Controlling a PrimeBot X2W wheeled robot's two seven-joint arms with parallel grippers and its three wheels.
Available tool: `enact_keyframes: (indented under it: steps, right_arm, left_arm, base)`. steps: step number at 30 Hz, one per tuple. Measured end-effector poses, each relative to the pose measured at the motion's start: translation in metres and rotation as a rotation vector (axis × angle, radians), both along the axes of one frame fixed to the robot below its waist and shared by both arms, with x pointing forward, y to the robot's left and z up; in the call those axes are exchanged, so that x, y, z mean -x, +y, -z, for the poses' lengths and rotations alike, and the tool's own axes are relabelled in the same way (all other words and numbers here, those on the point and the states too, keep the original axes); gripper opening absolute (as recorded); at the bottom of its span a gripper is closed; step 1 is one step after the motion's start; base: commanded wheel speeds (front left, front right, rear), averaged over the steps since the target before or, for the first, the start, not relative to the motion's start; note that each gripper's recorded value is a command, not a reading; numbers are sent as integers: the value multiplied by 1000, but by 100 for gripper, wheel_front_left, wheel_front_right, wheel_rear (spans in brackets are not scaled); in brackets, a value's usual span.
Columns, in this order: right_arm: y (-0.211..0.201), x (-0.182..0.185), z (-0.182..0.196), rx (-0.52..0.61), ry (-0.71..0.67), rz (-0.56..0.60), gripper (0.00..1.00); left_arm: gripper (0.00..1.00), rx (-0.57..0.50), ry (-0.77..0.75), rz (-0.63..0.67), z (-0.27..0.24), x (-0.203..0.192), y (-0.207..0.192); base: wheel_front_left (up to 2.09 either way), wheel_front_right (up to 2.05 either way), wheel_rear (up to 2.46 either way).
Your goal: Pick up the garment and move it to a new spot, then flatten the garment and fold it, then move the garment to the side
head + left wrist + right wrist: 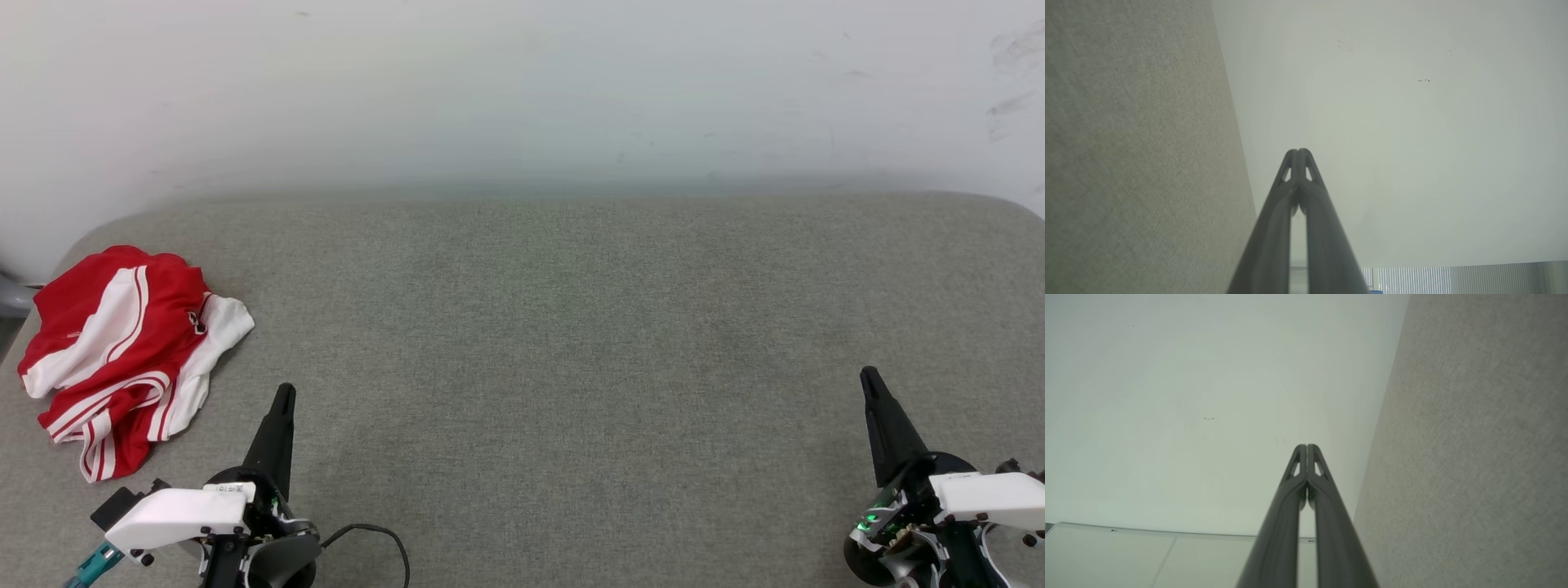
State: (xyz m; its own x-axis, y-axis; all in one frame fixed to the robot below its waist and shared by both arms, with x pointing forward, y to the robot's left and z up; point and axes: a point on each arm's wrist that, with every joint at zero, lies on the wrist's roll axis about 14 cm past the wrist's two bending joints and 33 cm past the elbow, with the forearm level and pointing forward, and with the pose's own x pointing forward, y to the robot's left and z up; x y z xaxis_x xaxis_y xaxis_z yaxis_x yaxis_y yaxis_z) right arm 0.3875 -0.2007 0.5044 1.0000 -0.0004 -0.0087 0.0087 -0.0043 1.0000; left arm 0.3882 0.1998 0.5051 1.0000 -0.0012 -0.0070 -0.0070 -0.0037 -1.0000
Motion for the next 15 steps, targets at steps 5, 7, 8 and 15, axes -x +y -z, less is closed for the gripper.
enact_keyframes:
  steps: [5,7,8,15]
  right_arm:
    - [0,0,0,0,0,0,0]
    - [0,0,0,0,0,0,0]
    - [0,0,0,0,0,0,0]
    - [0,0,0,0,0,0,0]
  left_arm:
    - [0,0,0,0,0,0,0]
    - [0,0,0,0,0,0,0]
    - [0,0,0,0,0,0,0]
    - [0,0,0,0,0,0,0]
  base:
    - [0,0,0]
    - [0,0,0]
    - [0,0,0]
    - [0,0,0]
